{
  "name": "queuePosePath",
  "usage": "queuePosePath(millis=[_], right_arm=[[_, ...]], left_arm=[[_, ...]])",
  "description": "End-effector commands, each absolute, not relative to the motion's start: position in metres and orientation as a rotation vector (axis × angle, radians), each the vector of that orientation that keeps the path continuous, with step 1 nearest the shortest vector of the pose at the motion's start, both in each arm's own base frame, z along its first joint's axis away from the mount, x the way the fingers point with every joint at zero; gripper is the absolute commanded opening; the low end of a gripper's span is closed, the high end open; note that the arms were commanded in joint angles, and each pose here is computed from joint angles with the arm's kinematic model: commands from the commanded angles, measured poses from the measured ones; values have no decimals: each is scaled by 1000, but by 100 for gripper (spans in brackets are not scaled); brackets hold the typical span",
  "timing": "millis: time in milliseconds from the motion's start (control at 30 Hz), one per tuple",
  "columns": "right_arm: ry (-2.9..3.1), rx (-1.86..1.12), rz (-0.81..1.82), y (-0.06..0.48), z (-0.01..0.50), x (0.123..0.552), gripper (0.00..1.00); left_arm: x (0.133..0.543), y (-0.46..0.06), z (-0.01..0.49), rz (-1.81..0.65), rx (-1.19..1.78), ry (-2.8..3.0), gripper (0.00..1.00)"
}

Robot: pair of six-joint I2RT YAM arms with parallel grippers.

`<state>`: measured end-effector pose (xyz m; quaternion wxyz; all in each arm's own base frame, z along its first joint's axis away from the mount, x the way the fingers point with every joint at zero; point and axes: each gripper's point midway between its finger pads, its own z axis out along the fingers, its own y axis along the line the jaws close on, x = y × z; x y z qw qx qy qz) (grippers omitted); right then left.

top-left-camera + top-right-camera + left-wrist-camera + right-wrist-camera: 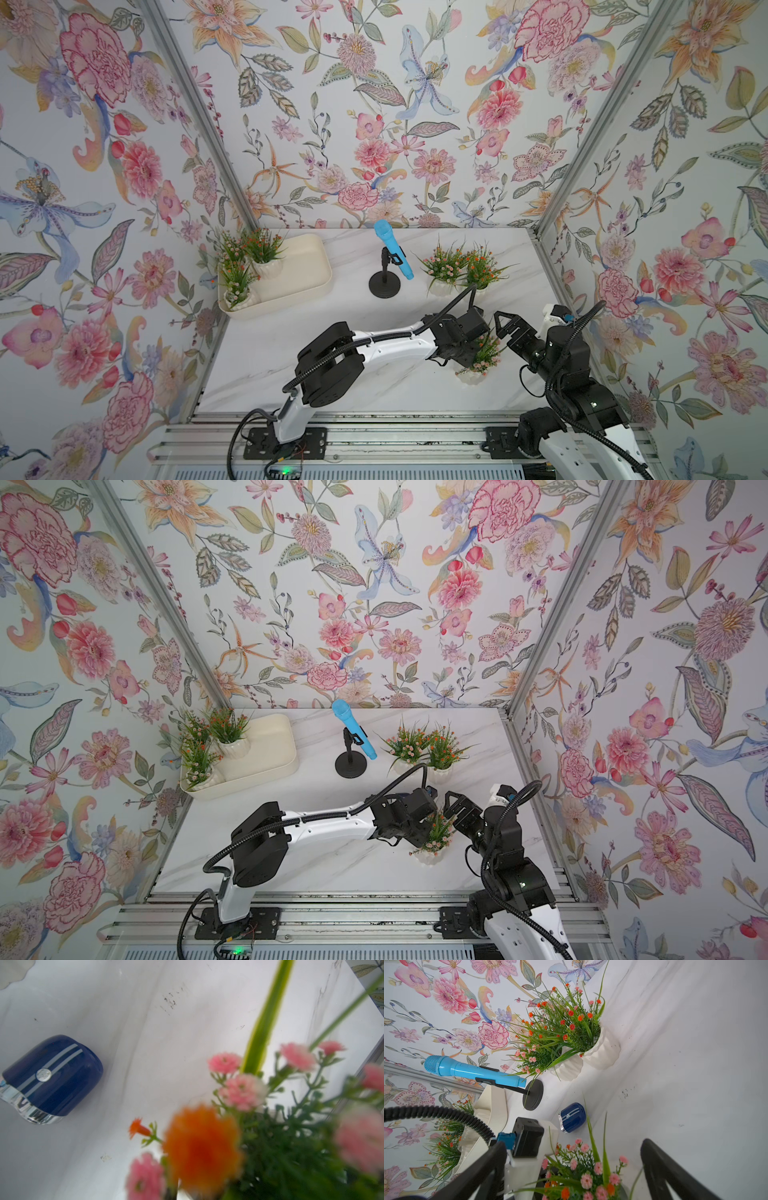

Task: Put the potted gypsophila into the storage box
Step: Pick up the baby's breath potted plant from the center of the board.

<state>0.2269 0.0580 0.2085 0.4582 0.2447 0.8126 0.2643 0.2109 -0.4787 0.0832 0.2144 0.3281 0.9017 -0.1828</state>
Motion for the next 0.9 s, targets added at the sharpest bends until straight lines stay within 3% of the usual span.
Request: queuePosePath(millis=[0, 367, 667, 867], right_arm=[[1999, 602, 590, 50, 213, 226, 100], [1972, 553, 571, 50, 236, 229, 100], [1952, 441, 548, 58, 265, 247, 100], [1928, 369, 625, 82, 285, 275, 100]], left_arm=[[215, -452, 52, -288, 947, 2556, 19], [235, -448, 83, -308, 867, 2506, 1], [267, -414, 134, -499, 654, 2449, 0], [284, -363, 171, -455, 504, 2417, 0]])
